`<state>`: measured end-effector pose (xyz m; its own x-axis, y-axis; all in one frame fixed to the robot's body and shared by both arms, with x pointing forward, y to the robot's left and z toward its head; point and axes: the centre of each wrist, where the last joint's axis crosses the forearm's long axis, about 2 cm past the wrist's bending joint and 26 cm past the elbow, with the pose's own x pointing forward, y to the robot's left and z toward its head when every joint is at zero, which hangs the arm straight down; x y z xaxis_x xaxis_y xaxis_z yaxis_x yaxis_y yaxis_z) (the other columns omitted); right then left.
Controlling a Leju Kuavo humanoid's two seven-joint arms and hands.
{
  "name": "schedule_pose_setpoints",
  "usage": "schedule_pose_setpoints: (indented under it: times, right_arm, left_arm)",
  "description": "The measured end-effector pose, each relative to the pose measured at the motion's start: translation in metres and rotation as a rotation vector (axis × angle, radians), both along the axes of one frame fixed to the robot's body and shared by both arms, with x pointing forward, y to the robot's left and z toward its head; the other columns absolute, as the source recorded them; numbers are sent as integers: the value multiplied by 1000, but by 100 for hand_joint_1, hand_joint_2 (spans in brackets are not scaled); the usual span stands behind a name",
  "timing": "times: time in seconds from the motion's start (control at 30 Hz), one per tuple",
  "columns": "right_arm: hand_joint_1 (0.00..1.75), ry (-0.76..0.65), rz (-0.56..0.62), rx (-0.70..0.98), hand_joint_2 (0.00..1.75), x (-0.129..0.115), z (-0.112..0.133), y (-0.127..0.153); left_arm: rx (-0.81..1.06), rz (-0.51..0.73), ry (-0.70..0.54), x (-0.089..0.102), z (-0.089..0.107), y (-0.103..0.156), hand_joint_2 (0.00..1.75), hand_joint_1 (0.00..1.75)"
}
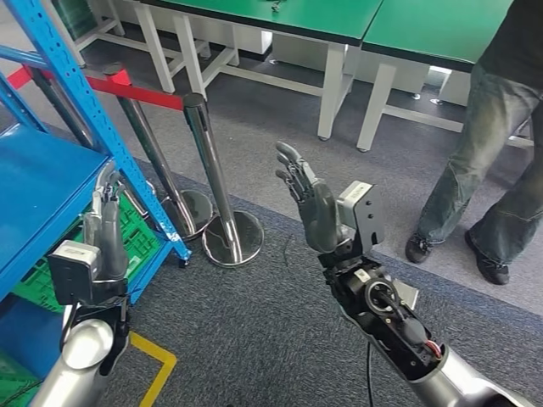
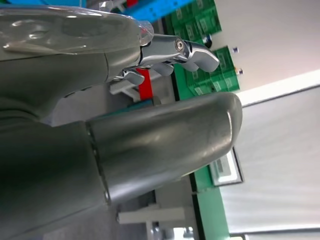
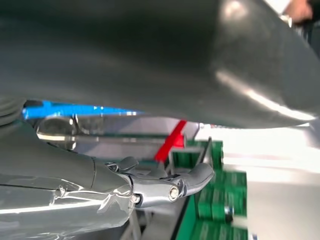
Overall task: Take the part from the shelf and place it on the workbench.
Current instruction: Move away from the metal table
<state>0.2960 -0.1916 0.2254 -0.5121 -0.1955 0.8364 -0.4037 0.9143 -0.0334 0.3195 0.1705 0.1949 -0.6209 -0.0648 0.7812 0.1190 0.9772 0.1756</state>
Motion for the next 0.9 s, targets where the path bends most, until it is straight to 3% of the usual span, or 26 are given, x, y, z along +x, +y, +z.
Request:
schedule_pose_setpoints:
  times: [0.4, 0.9]
  right_arm:
    - [0, -2, 29, 20, 0, 6, -1, 19]
    - [0, 19, 44, 24, 0, 8, -8, 30]
  left_arm:
    - [34, 2, -58, -5, 20, 17, 0, 0]
    - [51, 6, -83, -9, 27, 23, 0, 0]
